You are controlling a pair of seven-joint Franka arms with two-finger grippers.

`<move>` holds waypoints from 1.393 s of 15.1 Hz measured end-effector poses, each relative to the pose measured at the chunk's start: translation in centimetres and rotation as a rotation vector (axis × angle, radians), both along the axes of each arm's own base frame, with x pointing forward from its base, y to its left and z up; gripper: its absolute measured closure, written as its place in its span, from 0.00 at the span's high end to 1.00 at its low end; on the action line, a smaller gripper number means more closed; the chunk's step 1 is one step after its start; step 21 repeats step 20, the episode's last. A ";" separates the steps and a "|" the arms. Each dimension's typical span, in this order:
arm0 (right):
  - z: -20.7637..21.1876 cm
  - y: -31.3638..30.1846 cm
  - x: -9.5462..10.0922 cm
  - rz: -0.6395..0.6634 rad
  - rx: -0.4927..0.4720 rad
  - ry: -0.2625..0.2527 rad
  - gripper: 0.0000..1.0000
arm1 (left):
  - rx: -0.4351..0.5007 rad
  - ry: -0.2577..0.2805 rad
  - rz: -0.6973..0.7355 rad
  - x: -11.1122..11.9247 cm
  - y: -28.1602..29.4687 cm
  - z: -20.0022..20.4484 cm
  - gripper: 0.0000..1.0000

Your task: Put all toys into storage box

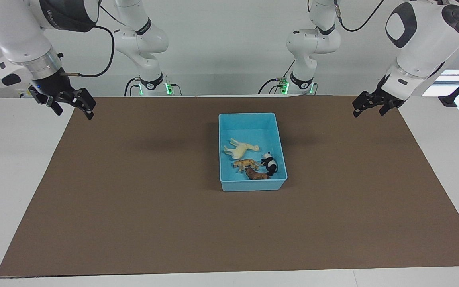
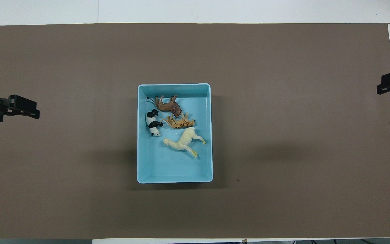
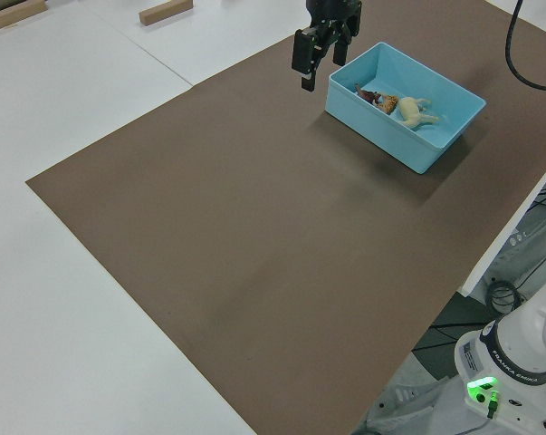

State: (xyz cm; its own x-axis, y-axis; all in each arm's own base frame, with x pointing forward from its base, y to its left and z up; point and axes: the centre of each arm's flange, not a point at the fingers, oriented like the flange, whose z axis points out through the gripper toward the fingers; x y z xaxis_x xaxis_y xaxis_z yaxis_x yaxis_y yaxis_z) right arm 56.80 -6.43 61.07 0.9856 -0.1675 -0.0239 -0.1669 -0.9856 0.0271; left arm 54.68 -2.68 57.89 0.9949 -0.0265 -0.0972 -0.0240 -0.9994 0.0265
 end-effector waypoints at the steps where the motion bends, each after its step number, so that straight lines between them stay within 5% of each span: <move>1: -0.9 0.0 -0.2 0.003 0.002 0.010 1.00 | 0.000 0.000 -0.012 0.0 -0.7 0.0 1.00; 9: -3.0 1.8 -2.2 0.028 0.021 0.017 1.00 | 0.003 -0.005 0.029 0.0 1.8 0.2 1.00; 21: -3.0 3.2 -2.2 0.058 0.023 0.018 1.00 | 0.004 -0.014 0.012 0.0 0.9 1.0 1.00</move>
